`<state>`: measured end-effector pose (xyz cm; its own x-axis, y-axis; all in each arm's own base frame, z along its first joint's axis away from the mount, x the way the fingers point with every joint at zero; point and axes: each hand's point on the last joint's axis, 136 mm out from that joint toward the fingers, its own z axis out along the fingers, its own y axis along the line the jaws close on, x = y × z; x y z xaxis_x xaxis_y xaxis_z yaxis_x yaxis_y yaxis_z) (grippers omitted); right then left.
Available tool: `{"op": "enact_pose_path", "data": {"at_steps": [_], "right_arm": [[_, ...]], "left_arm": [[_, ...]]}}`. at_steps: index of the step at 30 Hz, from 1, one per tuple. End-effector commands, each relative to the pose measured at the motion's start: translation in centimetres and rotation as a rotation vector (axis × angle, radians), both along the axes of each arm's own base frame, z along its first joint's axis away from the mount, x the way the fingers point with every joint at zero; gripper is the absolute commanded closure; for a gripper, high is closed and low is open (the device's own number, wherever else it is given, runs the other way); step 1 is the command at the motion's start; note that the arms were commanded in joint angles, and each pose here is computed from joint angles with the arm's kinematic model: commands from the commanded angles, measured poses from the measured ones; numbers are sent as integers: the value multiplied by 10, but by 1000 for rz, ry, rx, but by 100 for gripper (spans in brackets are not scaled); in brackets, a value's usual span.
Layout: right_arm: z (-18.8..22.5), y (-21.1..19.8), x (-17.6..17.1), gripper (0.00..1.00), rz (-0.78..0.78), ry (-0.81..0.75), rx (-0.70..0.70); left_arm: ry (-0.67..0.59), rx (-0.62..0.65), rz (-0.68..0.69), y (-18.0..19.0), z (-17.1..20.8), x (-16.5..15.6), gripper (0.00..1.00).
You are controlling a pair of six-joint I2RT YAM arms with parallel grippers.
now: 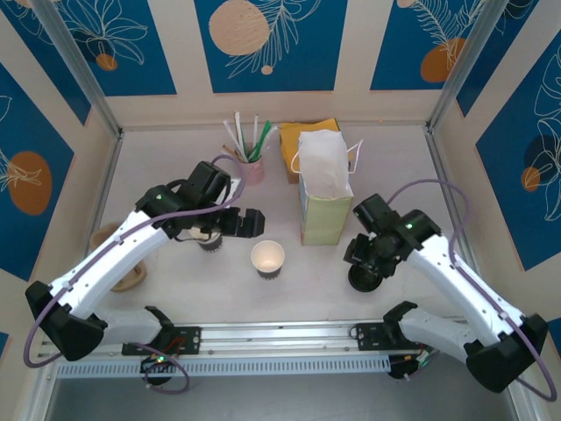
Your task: Pack the takeout coffee
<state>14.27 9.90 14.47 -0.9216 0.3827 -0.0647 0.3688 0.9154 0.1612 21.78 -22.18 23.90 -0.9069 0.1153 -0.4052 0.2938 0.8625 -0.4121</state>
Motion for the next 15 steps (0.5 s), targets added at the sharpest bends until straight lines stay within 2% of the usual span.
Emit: {"op": "enact_pose_path", "data": {"at_steps": [1,9,15], "right_arm": [[-17,4,9,47,-26,3,-43],[-57,14,25,57,8,52,-42],[-77,11,28,57,-6,91,-58]], "left_arm": [[-41,-28,36,7,9,3,0],[-126,-107,132,19,18,3,0],[-151,-143,167,26,27,1,0]]}}
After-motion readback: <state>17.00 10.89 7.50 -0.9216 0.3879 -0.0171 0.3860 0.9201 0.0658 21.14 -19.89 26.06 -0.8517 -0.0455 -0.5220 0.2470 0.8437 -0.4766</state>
